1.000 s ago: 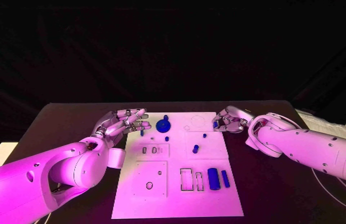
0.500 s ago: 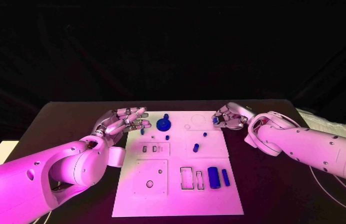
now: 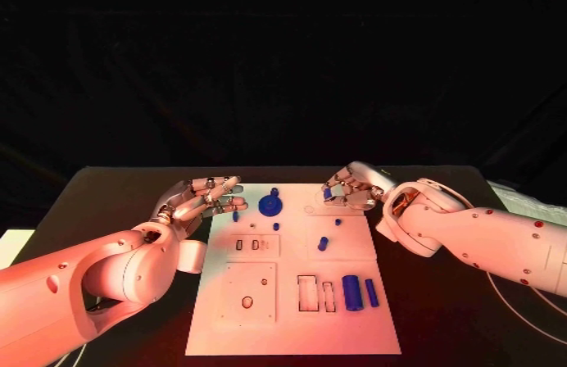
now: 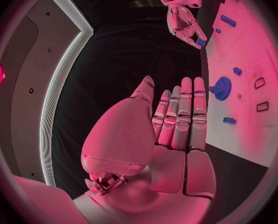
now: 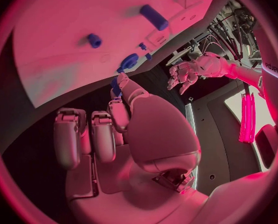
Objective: Assemble the parts on the task board
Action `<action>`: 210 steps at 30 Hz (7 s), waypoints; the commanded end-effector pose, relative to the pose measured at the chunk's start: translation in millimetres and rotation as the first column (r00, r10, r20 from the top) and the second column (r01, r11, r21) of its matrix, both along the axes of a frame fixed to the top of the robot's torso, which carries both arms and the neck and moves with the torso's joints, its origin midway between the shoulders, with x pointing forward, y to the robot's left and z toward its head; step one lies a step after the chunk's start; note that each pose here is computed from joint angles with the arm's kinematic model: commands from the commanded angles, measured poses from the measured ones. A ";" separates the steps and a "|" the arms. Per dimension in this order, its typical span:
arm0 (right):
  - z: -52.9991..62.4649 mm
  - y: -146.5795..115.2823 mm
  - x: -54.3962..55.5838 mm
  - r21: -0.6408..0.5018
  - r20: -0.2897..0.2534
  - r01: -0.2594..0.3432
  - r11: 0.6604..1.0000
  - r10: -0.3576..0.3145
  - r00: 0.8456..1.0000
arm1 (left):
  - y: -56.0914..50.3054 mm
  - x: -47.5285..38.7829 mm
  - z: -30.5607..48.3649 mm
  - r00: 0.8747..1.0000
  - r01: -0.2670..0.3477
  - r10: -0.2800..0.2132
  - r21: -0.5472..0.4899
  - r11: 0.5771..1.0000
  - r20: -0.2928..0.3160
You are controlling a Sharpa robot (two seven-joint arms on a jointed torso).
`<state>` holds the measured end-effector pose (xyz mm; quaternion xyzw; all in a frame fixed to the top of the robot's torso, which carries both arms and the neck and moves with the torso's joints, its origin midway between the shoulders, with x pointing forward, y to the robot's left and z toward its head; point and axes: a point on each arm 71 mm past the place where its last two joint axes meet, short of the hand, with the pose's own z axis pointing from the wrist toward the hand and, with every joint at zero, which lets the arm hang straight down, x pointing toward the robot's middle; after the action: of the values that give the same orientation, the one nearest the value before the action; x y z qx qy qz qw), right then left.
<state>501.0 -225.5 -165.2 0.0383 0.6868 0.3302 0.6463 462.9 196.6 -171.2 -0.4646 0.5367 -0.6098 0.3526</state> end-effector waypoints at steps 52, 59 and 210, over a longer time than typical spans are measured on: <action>-57.0 140.2 -41.3 -0.191 -0.127 -0.165 0.968 0.142 0.982 | -2.0 2.8 -2.6 0.999 0.010 -0.011 -0.047 0.999 -0.040; -57.0 139.8 -41.3 -0.204 -0.120 -0.163 0.965 0.140 0.983 | -2.1 2.7 -2.6 0.999 0.010 -0.012 -0.047 0.999 -0.040; 47.8 -14.1 -26.5 0.328 -0.122 0.017 0.944 0.024 0.992 | -79.1 71.8 -17.0 0.855 0.501 -0.189 0.864 0.056 -0.484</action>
<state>475.3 -242.0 -117.1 0.1762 0.6565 0.4348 0.5907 535.8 119.8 -187.8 -0.0600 0.9281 -0.1183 0.3479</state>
